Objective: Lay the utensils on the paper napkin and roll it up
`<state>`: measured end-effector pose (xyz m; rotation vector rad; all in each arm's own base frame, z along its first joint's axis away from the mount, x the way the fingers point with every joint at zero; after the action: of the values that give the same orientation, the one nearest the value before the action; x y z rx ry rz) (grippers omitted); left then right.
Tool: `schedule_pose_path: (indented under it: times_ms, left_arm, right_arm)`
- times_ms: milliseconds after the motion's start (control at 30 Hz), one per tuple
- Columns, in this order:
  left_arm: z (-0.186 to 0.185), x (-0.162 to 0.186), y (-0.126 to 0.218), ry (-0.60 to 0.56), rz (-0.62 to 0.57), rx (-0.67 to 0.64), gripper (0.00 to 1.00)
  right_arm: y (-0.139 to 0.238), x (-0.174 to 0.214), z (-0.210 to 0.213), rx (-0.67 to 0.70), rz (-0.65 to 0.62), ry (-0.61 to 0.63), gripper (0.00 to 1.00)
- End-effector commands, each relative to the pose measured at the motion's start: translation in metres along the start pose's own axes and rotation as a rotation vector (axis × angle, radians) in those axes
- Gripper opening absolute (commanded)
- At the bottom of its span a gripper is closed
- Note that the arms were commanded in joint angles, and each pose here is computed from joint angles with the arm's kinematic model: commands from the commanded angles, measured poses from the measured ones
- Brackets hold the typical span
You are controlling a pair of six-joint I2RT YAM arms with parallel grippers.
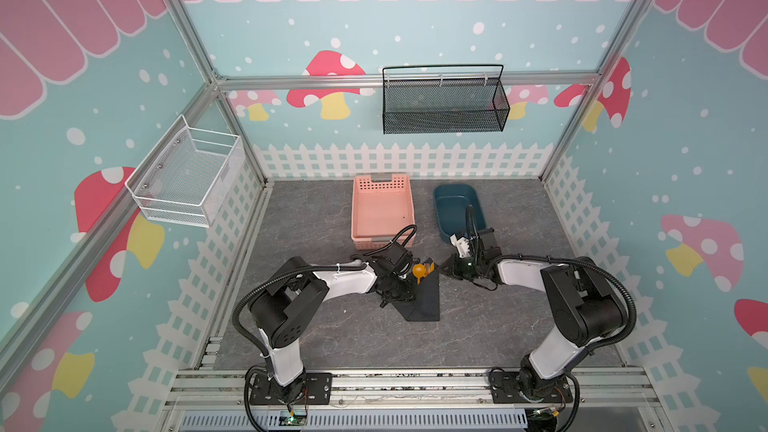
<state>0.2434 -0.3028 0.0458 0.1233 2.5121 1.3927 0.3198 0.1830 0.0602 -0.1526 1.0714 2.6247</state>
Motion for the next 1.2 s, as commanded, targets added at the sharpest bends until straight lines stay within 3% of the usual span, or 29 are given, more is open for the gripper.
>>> schedule_pose_path:
  times_ms: [0,400,833,1167]
  left_arm:
    - [0.022,0.015,-0.008,0.02,0.053,-0.074,0.02]
    - [0.02,0.016,-0.007,0.02,0.056,-0.064,0.02]
    - [0.008,0.019,-0.009,0.007,0.05,-0.046,0.02]
    - [0.008,0.019,-0.003,0.01,0.011,-0.071,0.02]
  right_arm:
    - [-0.006,-0.006,0.001,-0.02,0.003,0.022,0.01]
    - [-0.011,0.0,-0.032,0.102,0.009,-0.033,0.01]
    - [0.041,0.007,0.021,0.002,-0.043,0.016,0.01]
    - [0.024,0.054,0.054,-0.033,0.088,0.018,0.02]
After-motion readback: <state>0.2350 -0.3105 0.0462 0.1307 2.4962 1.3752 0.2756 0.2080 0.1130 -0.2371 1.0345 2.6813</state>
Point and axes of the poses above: each gripper's point midway between its finger pads, its own y axis back along the fingers, its own z axis along the line the jaws close on, x = y × z, the point moved 3 cm from there along y, back along the fingers, and after that the axes turned 8 degrees about -y, right-handed, at the moved point
